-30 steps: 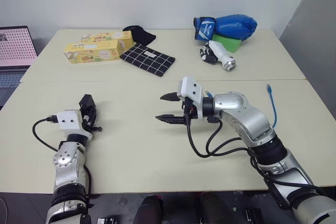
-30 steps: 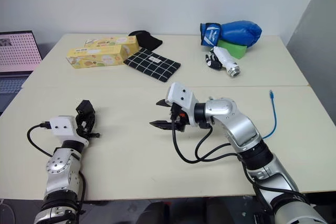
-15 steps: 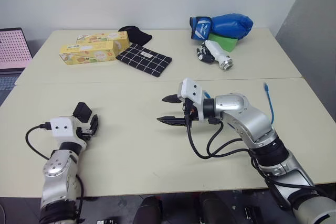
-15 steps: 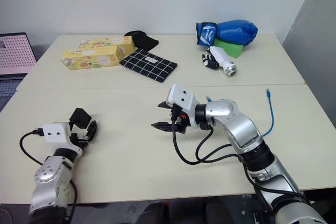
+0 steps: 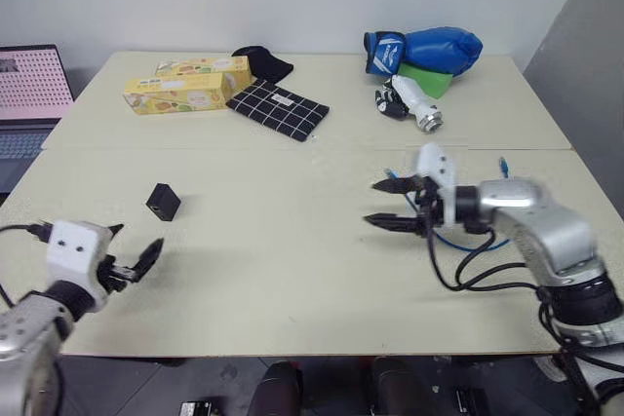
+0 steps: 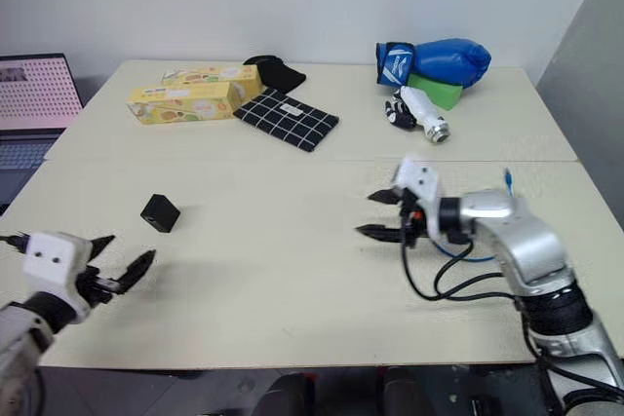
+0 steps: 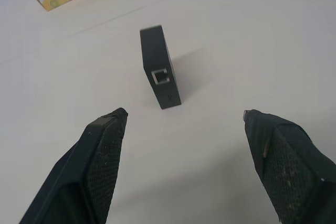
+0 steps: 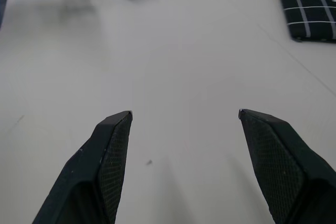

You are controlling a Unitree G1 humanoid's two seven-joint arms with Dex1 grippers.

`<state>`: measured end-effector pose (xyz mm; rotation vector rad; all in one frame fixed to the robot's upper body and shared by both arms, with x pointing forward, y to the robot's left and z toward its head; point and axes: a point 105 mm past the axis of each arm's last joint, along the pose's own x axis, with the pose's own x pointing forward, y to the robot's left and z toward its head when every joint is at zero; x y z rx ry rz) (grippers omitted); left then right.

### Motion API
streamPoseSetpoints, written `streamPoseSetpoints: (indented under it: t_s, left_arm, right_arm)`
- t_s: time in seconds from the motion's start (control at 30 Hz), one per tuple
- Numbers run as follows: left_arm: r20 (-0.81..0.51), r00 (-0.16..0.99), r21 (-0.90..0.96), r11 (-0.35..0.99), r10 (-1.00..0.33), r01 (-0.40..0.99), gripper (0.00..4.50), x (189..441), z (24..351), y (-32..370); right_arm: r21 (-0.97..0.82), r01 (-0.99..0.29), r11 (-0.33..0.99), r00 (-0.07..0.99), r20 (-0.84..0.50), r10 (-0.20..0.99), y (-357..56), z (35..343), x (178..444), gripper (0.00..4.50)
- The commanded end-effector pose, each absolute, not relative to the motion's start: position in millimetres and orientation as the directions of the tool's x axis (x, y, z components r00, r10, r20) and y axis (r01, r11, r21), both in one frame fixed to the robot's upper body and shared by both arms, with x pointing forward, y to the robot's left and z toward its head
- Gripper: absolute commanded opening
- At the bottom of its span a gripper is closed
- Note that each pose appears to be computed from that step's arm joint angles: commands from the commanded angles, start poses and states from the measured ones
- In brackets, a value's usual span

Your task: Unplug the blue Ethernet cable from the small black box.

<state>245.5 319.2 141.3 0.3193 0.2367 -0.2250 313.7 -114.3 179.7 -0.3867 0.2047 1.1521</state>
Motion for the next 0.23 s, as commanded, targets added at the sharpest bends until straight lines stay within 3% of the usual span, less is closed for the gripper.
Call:
streamPoseSetpoints:
  t_s: [0.03, 0.23]
  left_arm:
    - [-0.280, 0.918, 0.276, 0.892, -0.283, 0.359, 3.76, 244.6, 171.9, 314.8]
    - [-0.309, 0.879, 0.278, 0.850, -0.362, 0.447, 3.76, 245.8, 186.6, 312.8]
  right_arm:
    - [-0.234, -0.886, 0.400, 0.461, -0.348, 0.816, -146.4, 197.5, 319.8, 3.43]
    - [-0.252, -0.877, 0.410, 0.479, -0.380, 0.791, -165.7, 204.4, 319.7, 3.43]
